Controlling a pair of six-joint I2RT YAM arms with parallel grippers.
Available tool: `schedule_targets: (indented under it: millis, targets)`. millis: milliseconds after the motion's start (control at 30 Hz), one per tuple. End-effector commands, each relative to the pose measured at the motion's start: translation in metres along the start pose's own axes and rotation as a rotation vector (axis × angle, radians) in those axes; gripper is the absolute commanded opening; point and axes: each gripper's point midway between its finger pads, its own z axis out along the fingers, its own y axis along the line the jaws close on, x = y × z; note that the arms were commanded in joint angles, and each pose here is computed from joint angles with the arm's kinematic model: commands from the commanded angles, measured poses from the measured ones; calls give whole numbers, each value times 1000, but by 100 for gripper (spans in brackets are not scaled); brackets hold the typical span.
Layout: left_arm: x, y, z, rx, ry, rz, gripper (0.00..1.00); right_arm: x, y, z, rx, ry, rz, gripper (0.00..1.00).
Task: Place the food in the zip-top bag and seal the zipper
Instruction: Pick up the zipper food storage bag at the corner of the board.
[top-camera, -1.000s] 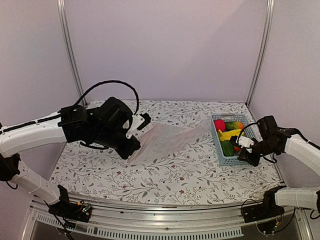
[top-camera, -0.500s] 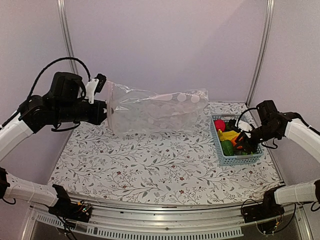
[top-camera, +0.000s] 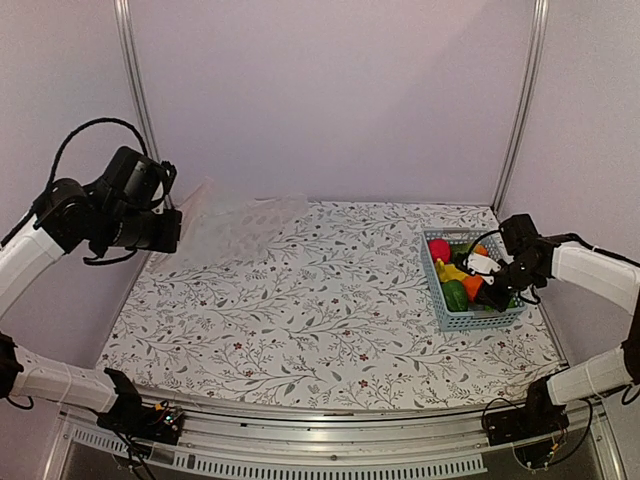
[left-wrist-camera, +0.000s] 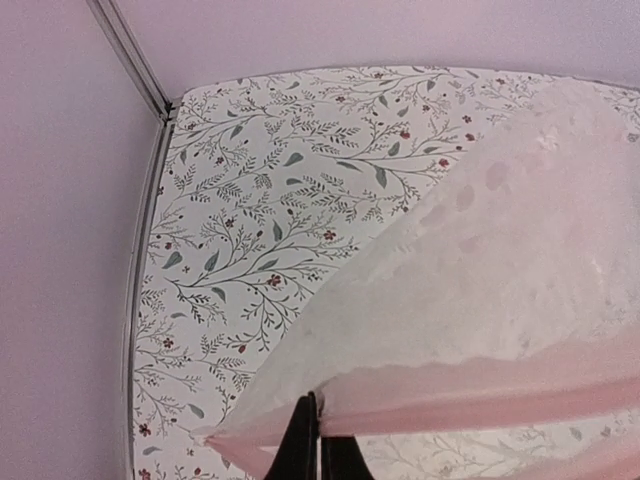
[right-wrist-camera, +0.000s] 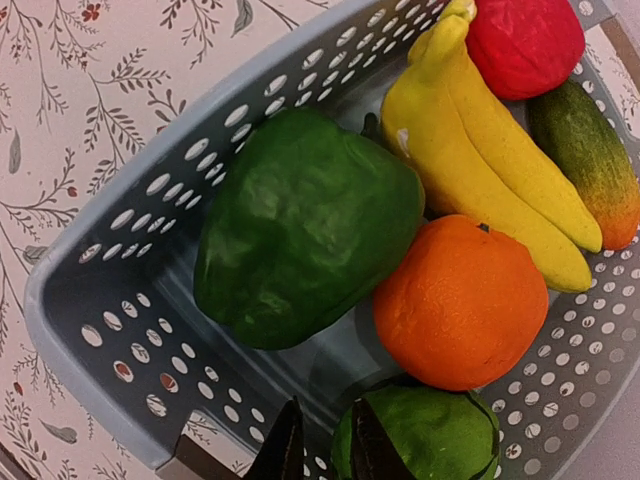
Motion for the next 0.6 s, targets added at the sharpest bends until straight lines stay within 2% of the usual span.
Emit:
schedule_targets:
  millis: [0, 100, 200, 333, 567]
  targets:
    - [36, -42, 22, 186, 149, 42, 0, 23, 10, 2, 27, 46, -25, 17]
    - [48, -89, 35, 399, 190, 24, 0, 39, 32, 5, -41, 63, -60, 17]
    - [51, -120, 45, 521, 207, 15, 0, 49, 52, 4, -97, 76, -94, 17]
    - [54, -145, 61, 599, 211, 19, 0, 54, 78, -4, -181, 68, -137, 17]
    - [40, -166, 85, 622, 150, 27, 0, 51, 99, -13, -259, 39, -176, 17]
